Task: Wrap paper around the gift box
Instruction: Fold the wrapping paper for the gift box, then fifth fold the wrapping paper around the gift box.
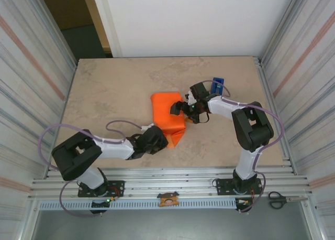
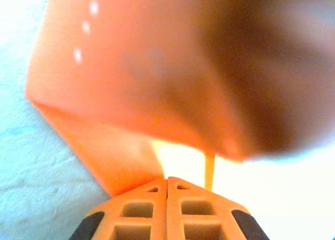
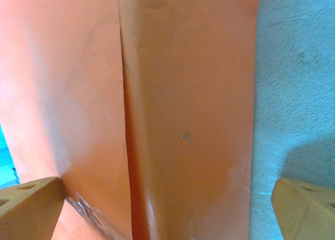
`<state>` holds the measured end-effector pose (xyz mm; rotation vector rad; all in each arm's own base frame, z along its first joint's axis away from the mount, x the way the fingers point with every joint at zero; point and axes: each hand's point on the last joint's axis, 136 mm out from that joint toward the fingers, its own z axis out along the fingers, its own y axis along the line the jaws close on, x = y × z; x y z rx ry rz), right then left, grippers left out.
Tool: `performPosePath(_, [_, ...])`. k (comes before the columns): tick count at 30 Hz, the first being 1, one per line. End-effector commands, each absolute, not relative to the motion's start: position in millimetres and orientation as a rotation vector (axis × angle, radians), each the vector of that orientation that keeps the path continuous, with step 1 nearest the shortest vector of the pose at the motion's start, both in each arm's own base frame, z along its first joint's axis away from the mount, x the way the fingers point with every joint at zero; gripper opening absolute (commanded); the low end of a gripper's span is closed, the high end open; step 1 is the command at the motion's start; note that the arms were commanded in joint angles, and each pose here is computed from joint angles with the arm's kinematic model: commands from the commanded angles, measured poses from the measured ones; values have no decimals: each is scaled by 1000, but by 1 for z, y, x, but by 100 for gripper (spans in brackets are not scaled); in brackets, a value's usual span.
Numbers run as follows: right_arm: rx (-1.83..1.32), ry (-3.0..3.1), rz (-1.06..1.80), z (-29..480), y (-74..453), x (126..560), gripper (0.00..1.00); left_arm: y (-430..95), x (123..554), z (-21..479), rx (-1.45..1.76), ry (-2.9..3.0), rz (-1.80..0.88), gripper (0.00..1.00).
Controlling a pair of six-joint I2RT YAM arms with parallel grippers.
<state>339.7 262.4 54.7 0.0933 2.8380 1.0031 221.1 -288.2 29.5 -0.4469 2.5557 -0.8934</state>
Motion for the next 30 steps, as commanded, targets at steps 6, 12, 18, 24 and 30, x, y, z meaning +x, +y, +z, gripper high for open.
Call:
performPosePath(6, [95, 2902, 948, 54, 260, 330, 100, -285, 221, 92, -216, 2435, -935, 7])
performPosePath(12, [37, 2845, 982, 76, 268, 346, 99, -251, 240, 137, -126, 2388, -909, 25])
performPosePath(18, [-9, 2799, 1020, 94, 277, 361, 98, -215, 276, 148, -175, 2379, -1018, 53])
performPosePath(24, [10, 2762, 983, 109, 266, 367, 98, -212, 311, 147, -139, 2413, -1113, 75])
performPosePath(30, [68, 2756, 998, 107, 253, 370, 98, -221, 344, 132, -134, 2458, -1175, 83])
